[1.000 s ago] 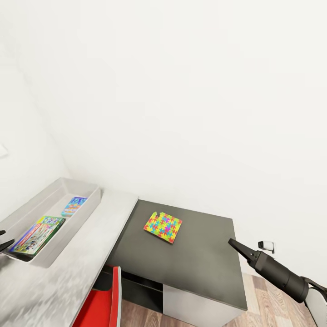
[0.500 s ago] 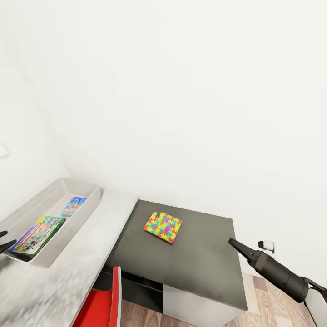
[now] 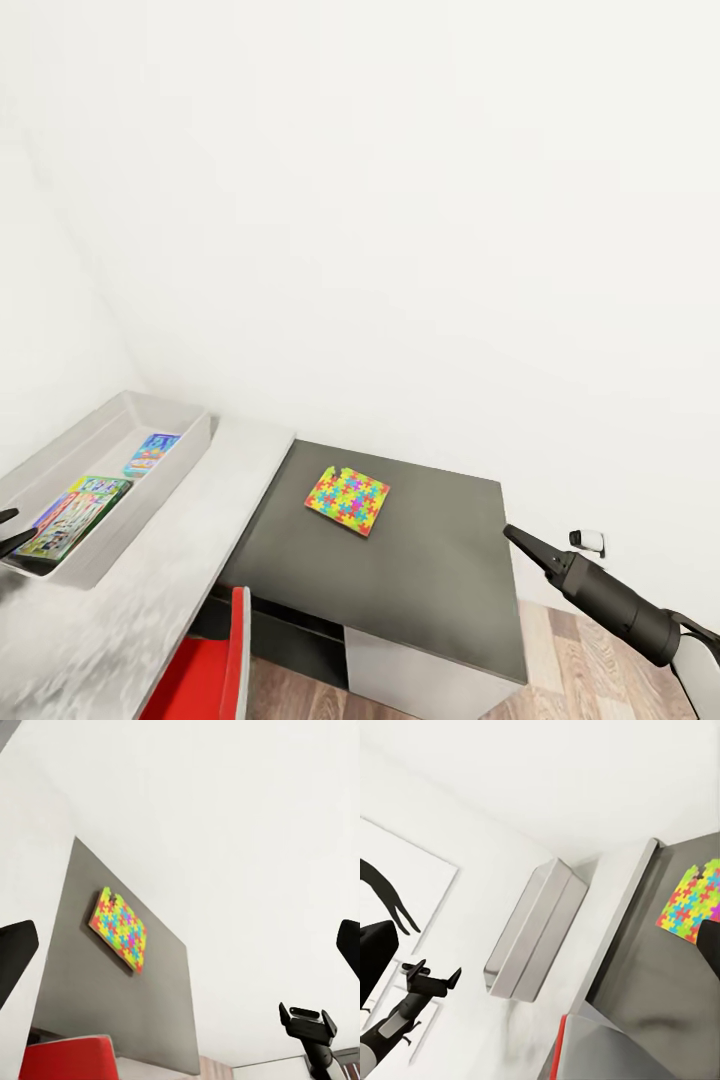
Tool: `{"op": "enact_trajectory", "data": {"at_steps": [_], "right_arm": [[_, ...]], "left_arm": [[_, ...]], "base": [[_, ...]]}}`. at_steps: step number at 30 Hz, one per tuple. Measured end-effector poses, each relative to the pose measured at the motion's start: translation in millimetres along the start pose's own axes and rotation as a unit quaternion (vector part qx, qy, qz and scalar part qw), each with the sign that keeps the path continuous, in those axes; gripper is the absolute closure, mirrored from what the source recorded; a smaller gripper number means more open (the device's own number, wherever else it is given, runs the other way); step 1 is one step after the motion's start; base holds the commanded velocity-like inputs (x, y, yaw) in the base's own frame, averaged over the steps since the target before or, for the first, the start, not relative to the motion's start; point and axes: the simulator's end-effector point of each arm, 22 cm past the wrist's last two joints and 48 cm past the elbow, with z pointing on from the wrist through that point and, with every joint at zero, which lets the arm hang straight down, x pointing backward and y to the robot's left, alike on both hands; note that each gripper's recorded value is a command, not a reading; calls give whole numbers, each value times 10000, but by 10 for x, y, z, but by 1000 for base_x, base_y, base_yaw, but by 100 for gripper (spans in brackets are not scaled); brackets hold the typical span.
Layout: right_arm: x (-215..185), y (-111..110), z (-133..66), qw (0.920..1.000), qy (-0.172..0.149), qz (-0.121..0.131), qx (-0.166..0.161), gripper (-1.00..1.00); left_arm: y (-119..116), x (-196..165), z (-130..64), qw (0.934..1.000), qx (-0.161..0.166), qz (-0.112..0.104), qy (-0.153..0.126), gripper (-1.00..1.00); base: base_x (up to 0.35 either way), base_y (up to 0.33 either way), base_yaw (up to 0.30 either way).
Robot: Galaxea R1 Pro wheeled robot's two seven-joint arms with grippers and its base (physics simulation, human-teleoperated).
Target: Put all the toys in the child's room - the three board games (two on the bed and one on the table), the two jigsaw puzzles on the table, and the tennis ball on the table - inside the toy box on the table in the child's room.
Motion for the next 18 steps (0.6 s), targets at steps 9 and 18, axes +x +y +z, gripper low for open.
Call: {"op": "enact_trajectory", "data": {"at_steps": [9,18], "right_arm": [[-14,37,3,10000,-16,-35,-25,-100],[-39,94,2,9999,-39,-89,-65,-100]], "left_arm": [[-42,-20,-11,10000,31,40,-20,-100],[-101,-44,-27,9999,75,90,-47,-100]], "base": [[-51,-11,0],[-291,-1,71]]}}
